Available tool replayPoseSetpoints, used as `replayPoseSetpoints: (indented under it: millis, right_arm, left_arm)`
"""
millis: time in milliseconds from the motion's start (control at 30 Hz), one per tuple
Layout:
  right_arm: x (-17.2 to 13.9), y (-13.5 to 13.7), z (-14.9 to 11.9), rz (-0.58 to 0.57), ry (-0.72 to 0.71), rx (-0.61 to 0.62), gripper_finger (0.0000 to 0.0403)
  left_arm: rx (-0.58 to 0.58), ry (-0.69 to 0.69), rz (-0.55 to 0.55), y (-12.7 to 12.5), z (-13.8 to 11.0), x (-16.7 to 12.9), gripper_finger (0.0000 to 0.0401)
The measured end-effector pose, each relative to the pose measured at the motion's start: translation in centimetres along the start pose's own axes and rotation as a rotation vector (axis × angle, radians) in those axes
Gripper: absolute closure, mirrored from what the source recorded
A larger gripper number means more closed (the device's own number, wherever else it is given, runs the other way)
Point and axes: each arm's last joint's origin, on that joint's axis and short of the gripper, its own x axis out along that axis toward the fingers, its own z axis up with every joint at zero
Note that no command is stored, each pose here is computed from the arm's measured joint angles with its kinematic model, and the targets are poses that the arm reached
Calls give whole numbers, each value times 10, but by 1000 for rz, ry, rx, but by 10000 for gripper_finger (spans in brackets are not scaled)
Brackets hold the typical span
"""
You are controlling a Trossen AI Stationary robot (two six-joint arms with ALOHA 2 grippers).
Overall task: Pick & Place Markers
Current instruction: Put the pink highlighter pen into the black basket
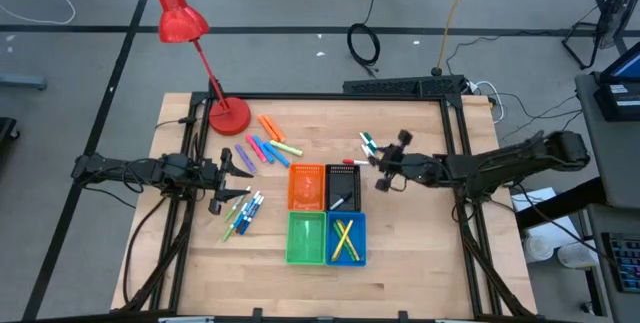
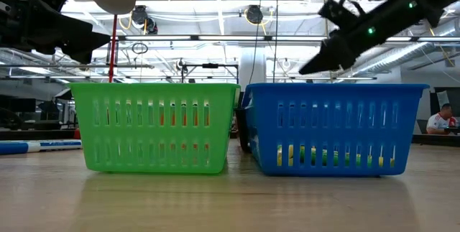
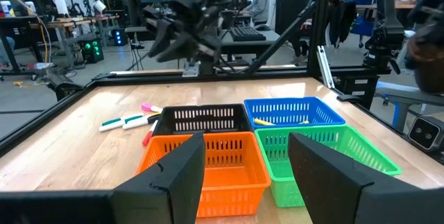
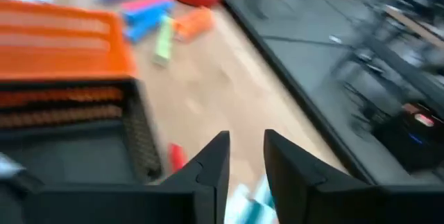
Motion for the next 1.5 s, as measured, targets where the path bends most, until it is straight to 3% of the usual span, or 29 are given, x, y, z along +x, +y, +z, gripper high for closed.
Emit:
replayPoseSetpoints:
  millis: [333, 567, 967, 1100, 1500]
  right_arm:
    - [11, -29, -36, -155, 163, 199, 225]
    - [17, -41, -49, -77, 282, 324, 182]
    - [35, -46, -72, -46, 446, 393, 182]
    - [39, -45, -76, 11, 480, 422, 183]
    - [41, -45, -80, -8, 551, 377, 191]
  left_arm:
    - [0, 0, 0, 0, 0, 0, 189]
    - [0, 0, 0, 0, 0, 0, 189]
    - [0, 0, 0, 0, 0, 0, 189]
    - [0, 0, 0, 0, 0, 0, 189]
    - [0, 0, 0, 0, 0, 0, 189]
